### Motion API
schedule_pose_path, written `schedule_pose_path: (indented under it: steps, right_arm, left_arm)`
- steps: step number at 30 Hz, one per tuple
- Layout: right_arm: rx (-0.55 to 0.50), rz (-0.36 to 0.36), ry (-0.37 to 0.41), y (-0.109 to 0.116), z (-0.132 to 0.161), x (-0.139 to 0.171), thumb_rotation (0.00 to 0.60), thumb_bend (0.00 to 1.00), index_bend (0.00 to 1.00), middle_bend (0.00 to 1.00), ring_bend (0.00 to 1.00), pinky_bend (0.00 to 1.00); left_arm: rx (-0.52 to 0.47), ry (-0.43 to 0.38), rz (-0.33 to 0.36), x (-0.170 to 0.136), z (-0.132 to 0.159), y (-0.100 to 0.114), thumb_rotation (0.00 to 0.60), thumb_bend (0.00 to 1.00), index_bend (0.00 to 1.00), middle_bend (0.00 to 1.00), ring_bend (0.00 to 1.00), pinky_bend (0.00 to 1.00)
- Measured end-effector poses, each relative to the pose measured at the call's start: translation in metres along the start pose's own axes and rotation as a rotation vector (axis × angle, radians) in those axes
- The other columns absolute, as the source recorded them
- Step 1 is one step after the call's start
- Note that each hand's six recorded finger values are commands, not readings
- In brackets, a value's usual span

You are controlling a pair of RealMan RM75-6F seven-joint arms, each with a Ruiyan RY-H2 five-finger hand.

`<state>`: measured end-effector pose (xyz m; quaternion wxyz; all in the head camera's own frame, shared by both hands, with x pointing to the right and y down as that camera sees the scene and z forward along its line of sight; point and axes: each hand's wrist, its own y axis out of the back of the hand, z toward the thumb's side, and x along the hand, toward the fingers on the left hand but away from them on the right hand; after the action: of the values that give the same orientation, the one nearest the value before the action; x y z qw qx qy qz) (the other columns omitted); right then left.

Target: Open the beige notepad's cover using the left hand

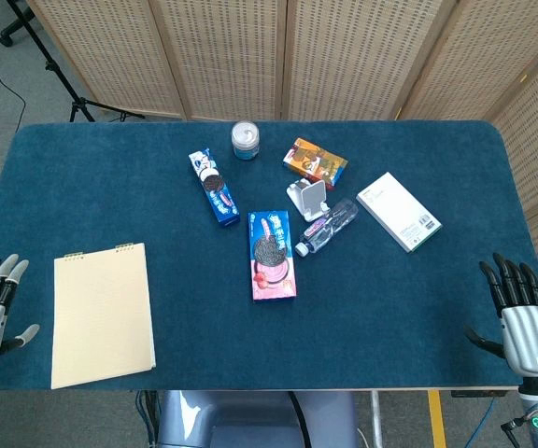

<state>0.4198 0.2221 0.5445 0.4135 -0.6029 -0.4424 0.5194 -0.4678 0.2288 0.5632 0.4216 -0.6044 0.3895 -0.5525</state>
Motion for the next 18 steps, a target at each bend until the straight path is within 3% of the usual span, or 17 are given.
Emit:
schedule_pose_path:
  steps: [9, 18]
  right_arm:
    - [-0.01, 0.007, 0.003, -0.001, 0.001, 0.001, 0.6, 0.0, 0.0, 0.0, 0.0, 0.0]
    - [-0.021, 0.016, -0.007, -0.001, -0.001, 0.0, 0.6, 0.0, 0.0, 0.0, 0.0, 0.0]
  left_arm:
    - [0.003, -0.023, -0.02, -0.006, 0.004, -0.003, 0.6, 0.0, 0.0, 0.0, 0.0, 0.0]
    - [-0.009, -0.211, -0.162, -0.03, 0.014, -0.04, 0.6, 0.01, 0.0, 0.0, 0.0, 0.0]
